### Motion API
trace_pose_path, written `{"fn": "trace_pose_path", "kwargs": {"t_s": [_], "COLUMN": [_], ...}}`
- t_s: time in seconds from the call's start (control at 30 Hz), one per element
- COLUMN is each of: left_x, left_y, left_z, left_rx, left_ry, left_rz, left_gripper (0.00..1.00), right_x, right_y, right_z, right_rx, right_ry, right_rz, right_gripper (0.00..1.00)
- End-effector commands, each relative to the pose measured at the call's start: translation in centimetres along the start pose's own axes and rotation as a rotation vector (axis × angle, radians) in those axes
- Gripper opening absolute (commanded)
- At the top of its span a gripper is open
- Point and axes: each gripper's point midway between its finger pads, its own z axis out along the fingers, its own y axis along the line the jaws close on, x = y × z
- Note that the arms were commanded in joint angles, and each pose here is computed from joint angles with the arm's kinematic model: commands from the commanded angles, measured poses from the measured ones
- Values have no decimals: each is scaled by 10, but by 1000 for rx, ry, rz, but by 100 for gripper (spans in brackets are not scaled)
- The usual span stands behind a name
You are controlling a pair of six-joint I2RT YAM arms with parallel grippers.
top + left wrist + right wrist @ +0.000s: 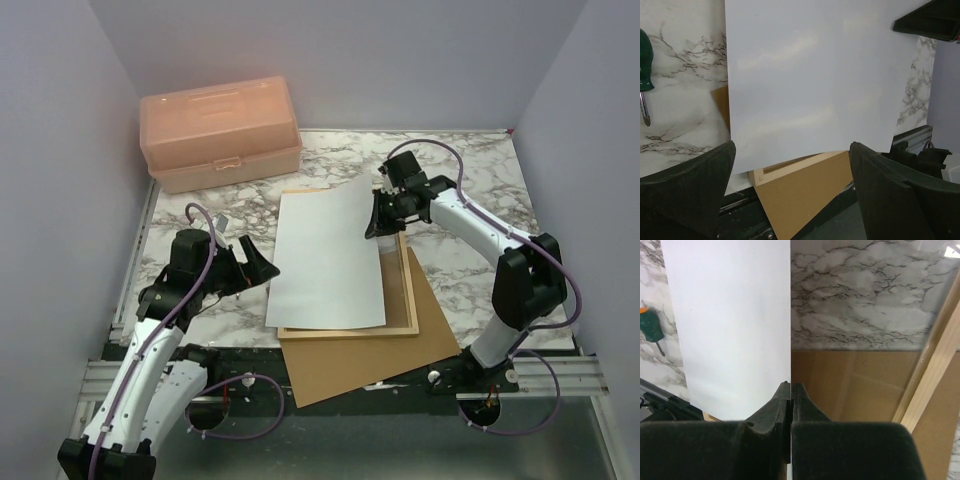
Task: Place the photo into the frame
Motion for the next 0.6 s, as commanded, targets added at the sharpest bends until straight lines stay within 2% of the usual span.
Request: {"fn": "trace_pose_path", "kwargs": {"t_s": [0.0,0.57], "left_x": [6,23], "left_y": [-3,13], "left_z": [6,20], "left_rx": [35,12], "left_ry": [37,107], "left_rz": [-12,-22], "left_gripper": [98,99], "right_x": [-5,-13], "right_y": [-15,-46], "right_z": [-1,2], "right_rx": [94,262], "right_ry": [-3,7], "right_rz": [-35,-113], "right_gripper": [1,0]}}
